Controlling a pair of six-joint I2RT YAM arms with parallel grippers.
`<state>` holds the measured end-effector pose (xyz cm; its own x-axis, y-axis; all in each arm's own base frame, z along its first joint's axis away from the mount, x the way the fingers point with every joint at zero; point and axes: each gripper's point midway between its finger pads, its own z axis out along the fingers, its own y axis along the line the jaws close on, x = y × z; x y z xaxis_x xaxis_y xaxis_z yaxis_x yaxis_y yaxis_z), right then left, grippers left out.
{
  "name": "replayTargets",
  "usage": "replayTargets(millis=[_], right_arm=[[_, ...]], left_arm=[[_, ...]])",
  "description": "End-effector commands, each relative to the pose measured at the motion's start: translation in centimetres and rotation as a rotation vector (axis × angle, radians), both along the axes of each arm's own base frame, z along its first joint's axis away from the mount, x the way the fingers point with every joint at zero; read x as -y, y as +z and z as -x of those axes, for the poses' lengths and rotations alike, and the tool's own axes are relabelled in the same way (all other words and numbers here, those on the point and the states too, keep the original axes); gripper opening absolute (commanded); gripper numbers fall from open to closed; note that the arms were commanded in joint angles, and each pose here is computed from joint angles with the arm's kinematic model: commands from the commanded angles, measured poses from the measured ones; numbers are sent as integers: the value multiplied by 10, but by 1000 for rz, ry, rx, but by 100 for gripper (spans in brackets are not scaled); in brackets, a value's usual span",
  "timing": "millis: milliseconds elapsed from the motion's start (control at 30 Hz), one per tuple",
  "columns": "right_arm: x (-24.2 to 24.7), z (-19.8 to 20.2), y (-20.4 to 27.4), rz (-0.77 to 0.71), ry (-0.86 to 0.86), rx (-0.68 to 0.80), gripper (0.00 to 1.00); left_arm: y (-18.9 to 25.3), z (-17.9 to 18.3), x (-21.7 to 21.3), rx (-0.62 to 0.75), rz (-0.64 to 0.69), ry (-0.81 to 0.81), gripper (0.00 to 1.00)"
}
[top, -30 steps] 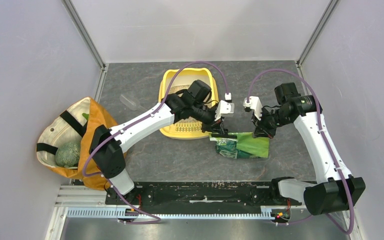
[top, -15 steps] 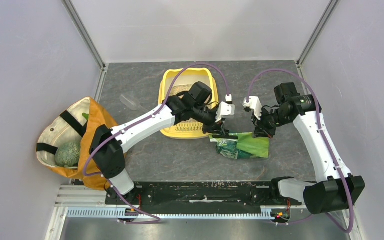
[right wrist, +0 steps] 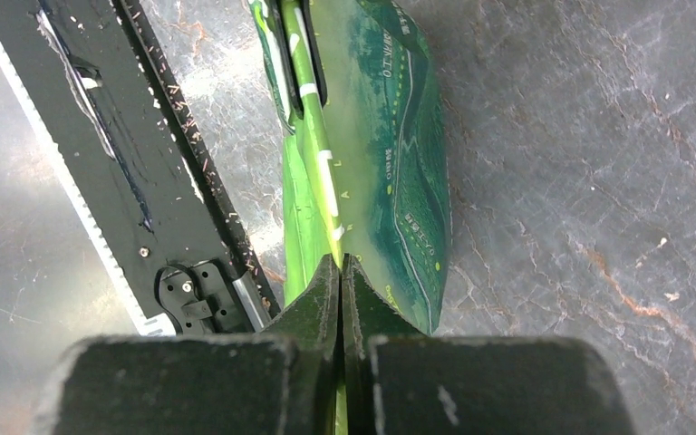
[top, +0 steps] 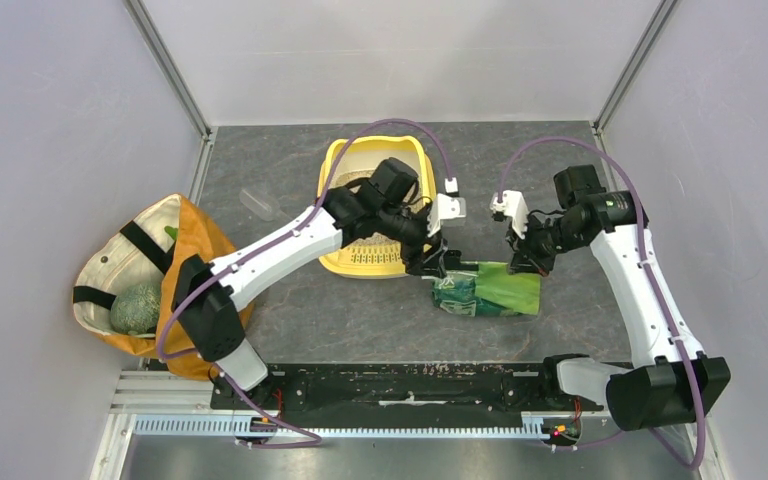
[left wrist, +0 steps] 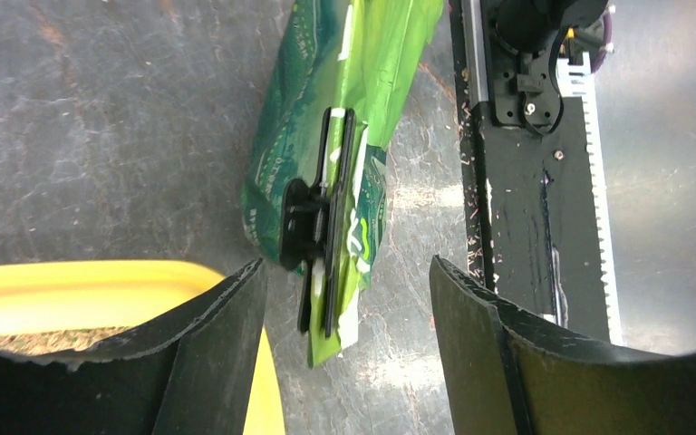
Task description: Fill the litter box with clean litter
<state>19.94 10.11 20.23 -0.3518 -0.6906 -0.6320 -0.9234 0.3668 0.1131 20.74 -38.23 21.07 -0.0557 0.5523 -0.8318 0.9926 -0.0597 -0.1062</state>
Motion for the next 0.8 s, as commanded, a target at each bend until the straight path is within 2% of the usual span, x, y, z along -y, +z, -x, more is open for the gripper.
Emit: replayTargets(millis=[0,233,367,600,767], right_arm=[[7,-8,17,-26,-60,68,0],[38,-17,30,-24,-214,88,0],[57,-37,40,-59,-327,85,0],[69,-125,74,-200,-530,223,0],[72,-185,98,-268,-589,299,0]], left_arm=[[72,-3,-10,40,146,70,72],[87,-7,-32,21,175,147,72],[90,-11,-40,-2,194,198,73],[88,-42,-57,-87,212,352,75],[82,-65,-75,-104,217,436,75]])
